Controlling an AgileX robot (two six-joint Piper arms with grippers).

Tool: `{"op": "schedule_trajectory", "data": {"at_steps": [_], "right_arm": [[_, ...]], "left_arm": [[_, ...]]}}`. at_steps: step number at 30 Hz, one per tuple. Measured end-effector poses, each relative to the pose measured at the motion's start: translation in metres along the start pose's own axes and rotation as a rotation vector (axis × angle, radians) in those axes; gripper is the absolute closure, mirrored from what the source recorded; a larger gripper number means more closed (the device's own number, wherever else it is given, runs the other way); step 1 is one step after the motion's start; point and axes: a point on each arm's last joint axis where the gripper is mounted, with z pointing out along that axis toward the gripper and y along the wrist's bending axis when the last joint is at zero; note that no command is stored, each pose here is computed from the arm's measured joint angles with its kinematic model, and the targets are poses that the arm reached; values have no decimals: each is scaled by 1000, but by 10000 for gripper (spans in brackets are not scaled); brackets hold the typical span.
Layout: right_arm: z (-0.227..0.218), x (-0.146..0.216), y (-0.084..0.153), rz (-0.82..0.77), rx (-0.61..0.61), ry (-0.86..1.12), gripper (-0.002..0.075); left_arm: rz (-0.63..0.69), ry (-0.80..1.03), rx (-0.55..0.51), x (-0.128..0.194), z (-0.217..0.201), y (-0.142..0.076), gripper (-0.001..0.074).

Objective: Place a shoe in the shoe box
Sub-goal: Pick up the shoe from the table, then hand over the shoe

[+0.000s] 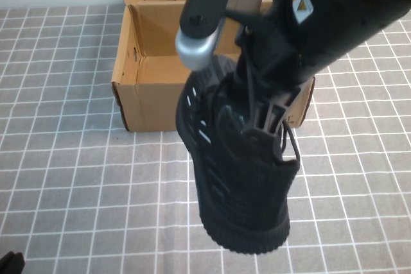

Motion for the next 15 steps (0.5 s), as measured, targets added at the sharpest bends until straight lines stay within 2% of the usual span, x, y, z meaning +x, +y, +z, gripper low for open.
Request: {"op": "schedule_trajectory", "data": {"at_steps": [13, 15], "right_arm": [[-6, -2, -1, 14, 9, -10, 732], [-6, -2, -1, 21, 9, -9, 732]], "left_arm": [[0, 0, 0, 0, 0, 0, 736], [33, -2, -10, 0, 0, 1, 736]]}}
